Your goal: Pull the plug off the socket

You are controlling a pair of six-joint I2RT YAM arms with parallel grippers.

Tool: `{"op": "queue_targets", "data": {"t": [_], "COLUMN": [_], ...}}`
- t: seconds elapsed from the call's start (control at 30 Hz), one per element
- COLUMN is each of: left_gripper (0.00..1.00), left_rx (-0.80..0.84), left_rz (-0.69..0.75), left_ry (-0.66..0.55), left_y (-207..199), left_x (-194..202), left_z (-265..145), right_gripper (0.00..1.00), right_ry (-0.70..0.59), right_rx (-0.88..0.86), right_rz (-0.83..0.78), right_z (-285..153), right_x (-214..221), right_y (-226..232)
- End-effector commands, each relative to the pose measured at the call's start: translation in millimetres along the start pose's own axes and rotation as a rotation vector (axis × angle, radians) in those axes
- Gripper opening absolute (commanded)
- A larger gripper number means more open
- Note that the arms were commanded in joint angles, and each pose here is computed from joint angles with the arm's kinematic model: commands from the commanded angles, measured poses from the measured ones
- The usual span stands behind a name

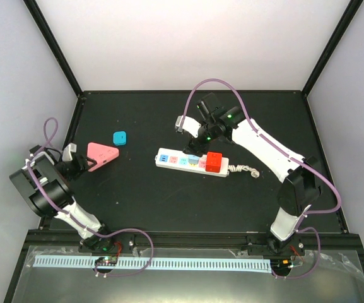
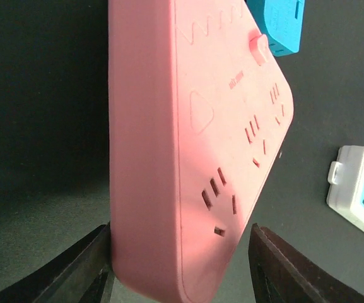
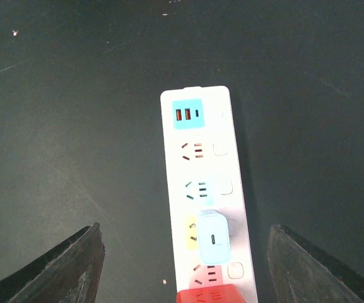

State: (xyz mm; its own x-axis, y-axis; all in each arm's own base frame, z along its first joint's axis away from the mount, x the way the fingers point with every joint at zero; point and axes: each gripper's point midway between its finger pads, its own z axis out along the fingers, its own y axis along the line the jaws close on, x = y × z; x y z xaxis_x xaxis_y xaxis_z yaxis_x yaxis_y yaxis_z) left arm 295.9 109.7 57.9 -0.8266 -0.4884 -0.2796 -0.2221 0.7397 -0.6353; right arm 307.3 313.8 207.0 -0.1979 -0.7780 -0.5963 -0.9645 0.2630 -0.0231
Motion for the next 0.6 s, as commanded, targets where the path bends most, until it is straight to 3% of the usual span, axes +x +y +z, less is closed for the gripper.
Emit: {"op": "queue_targets", "data": {"t": [0.0,0.27,0.57], "left_gripper": [0.59,0.65,0.65], "left_rx": [-0.032,-0.054,-0.08], "left_rz": [0.024,0.063,0.127], "left_ry": [-0.027,-0.007,-0.014], "left_y": [8.4,8.4,-7.7], "left_x": [-16.5,-19.5,-37.3], "left_z": [-3.2,9.1,32.3], "right_gripper": [0.74,0.74,0.74], "right_ry": [-0.027,-0.024,-0.01], "right_rx": [0.018,0.017,0.019], "right_rz": [-0.024,-0.025,-0.026], "right_z": [-7.4,-6.7,-3.9], "right_x": [-5.9,-5.1,1.2], "right_y": [-0.8,-1.2,-0.2]}}
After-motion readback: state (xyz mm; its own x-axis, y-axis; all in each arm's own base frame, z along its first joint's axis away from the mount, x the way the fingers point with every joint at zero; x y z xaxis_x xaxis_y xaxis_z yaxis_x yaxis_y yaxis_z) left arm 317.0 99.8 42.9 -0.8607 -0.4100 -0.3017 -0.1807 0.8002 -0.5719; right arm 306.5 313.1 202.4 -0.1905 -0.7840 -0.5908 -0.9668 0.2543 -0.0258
